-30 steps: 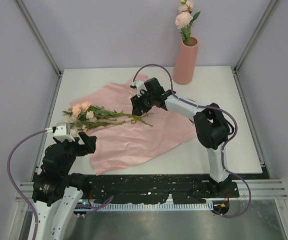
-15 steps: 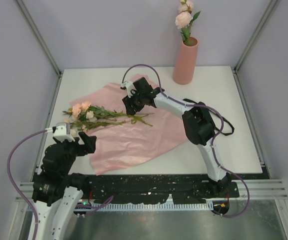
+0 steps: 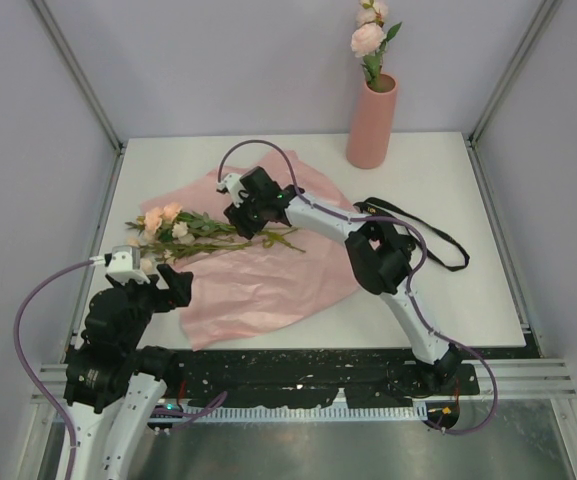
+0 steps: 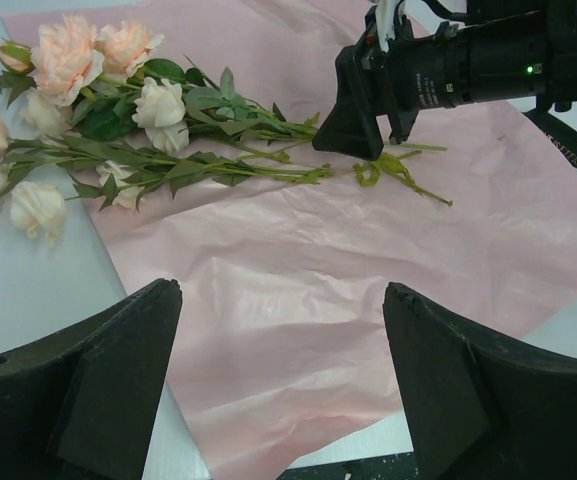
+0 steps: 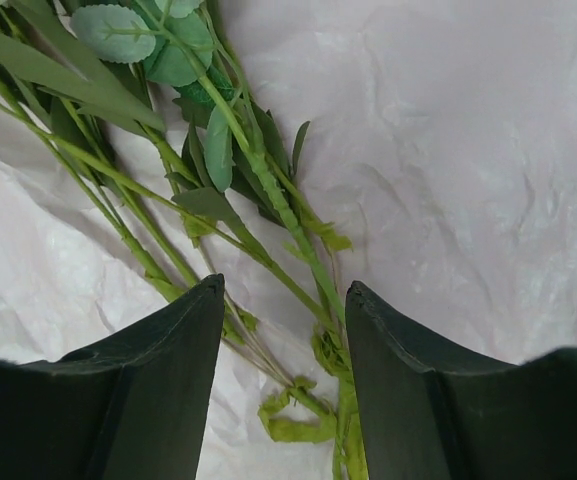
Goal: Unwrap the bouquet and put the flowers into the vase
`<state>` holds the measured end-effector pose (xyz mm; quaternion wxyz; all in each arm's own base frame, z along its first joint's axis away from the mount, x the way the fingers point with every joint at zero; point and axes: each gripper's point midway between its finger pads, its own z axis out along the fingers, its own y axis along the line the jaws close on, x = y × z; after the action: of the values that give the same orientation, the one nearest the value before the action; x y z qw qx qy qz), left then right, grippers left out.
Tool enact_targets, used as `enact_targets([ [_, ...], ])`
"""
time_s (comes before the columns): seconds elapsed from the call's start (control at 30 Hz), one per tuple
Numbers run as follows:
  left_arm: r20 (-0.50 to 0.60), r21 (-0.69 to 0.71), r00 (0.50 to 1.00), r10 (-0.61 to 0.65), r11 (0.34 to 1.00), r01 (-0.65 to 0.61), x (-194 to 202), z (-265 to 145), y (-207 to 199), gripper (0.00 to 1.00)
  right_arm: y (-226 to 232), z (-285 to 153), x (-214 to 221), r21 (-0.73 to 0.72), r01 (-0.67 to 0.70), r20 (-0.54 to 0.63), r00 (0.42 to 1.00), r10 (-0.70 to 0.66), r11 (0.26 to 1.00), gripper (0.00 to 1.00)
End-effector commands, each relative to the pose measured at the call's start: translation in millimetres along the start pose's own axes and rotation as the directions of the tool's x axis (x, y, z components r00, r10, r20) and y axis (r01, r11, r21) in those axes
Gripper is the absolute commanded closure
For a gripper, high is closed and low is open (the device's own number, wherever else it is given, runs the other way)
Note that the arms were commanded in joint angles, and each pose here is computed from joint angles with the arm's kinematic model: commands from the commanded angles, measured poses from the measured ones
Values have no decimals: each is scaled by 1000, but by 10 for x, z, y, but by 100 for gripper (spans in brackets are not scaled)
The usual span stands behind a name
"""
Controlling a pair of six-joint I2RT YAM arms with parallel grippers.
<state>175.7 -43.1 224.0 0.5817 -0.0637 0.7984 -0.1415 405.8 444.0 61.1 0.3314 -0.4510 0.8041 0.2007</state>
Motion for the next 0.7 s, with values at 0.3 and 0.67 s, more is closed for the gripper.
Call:
enact_targets([
  [0.3, 40, -5, 999, 2, 1000, -2, -98, -27, 3, 13, -91, 61, -81, 92, 89, -18, 996, -88, 992, 47],
  [0.67, 39, -7, 999, 1, 1000, -1, -97, -24, 6, 13, -39, 88, -72, 94, 143, -37, 989, -140, 985, 51],
])
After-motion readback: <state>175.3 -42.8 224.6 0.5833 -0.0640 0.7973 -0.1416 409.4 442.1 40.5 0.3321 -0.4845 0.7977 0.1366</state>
